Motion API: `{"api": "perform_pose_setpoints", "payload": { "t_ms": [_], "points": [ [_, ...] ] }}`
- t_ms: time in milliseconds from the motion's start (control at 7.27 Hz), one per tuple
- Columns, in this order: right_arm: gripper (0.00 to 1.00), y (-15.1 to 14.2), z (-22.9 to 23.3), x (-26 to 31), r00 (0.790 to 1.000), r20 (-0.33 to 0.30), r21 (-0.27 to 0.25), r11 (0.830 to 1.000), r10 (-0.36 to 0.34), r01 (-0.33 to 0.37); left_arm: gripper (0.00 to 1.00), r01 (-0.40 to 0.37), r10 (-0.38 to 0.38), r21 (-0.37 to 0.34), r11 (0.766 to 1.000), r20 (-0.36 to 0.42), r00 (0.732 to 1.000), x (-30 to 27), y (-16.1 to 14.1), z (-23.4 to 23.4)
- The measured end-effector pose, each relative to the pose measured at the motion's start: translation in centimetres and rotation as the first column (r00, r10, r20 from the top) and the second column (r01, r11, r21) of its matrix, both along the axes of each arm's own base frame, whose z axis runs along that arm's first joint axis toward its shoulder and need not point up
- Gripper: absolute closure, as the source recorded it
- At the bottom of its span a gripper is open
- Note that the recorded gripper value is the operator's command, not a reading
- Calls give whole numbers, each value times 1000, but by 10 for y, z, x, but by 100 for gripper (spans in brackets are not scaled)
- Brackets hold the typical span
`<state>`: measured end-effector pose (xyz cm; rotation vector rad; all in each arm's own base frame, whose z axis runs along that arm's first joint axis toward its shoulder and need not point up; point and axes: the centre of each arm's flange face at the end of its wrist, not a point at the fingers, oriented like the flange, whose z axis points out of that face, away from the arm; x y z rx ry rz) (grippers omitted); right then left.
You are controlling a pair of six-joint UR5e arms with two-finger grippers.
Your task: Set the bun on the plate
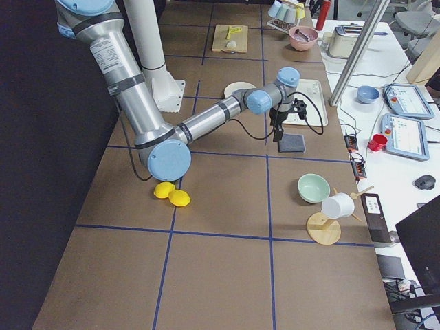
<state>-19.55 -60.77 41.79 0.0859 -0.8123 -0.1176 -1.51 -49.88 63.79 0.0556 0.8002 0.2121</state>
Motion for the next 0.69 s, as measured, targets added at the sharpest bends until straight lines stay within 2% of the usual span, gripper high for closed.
{"api": "perform_pose_setpoints", "payload": {
  "t_ms": [275,413,550,688],
  "points": [
    [0,26,68,111,998,-37,75,996,-46,49,0,-5,5,30,1000,0,1000,3,-4,-3],
    [0,50,99,163,995,-64,83,994,-72,77,0,-7,7,68,998,-2,1000,4,-7,-6],
    [0,83,133,209,993,-83,64,994,-82,87,0,-7,7,106,994,-4,1000,5,-10,-9],
    [1,120,168,242,994,-89,22,997,-67,70,0,-7,8,136,991,-7,1000,5,-12,-12]
  ]
}}
